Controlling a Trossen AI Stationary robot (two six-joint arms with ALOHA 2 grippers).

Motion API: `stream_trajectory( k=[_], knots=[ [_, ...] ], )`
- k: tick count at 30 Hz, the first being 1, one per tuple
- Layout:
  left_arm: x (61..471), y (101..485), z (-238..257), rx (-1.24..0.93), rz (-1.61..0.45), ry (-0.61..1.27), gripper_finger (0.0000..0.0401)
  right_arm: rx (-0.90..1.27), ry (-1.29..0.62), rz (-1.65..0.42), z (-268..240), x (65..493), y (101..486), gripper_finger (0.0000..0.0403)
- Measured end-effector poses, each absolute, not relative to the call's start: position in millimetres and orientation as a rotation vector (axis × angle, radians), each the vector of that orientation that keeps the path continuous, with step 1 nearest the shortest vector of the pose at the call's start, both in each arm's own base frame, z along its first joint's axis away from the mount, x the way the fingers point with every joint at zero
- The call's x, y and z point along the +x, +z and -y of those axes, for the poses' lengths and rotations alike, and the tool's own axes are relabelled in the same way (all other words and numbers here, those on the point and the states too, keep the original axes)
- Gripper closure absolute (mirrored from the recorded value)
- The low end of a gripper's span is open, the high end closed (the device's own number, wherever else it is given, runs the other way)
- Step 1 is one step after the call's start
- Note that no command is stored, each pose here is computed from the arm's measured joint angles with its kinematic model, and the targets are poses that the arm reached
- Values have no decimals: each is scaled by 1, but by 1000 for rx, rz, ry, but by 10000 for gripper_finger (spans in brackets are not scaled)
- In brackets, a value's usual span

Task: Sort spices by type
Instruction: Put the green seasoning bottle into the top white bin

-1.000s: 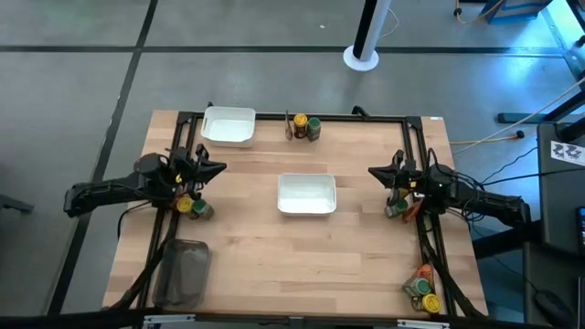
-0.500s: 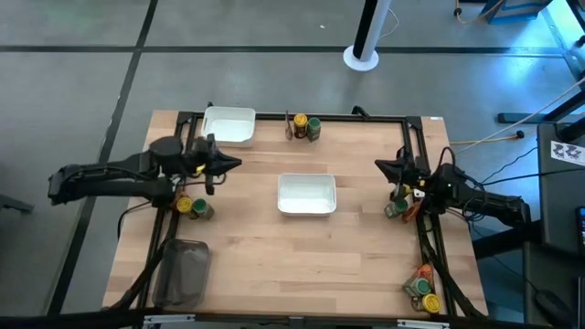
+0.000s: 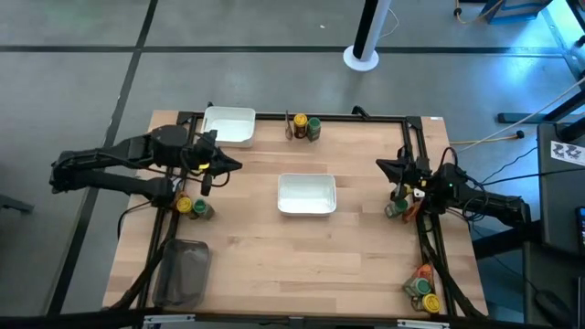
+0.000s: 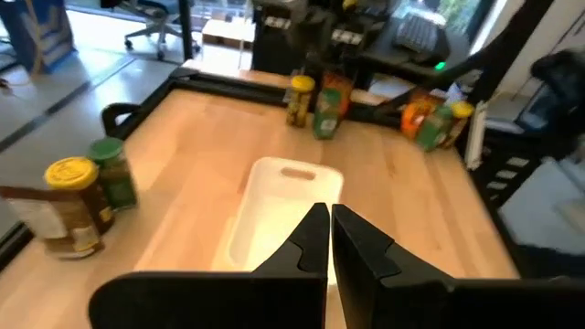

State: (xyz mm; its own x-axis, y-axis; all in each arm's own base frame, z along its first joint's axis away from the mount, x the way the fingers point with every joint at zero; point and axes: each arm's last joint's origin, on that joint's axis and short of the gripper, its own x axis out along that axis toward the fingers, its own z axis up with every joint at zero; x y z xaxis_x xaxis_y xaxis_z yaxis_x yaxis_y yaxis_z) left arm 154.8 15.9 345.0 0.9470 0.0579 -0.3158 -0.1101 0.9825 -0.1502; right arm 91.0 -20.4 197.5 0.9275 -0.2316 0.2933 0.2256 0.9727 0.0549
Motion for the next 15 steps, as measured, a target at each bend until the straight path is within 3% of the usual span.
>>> stream_trajectory(
  k=[8, 15],
  knots=[
    [169, 374, -1, -151, -406, 13, 400, 15, -209, 372, 20, 93, 205, 391],
    [178, 386, 9, -99, -618, 78, 400, -49, -227, 379, 22, 98, 211, 391]
  ],
)
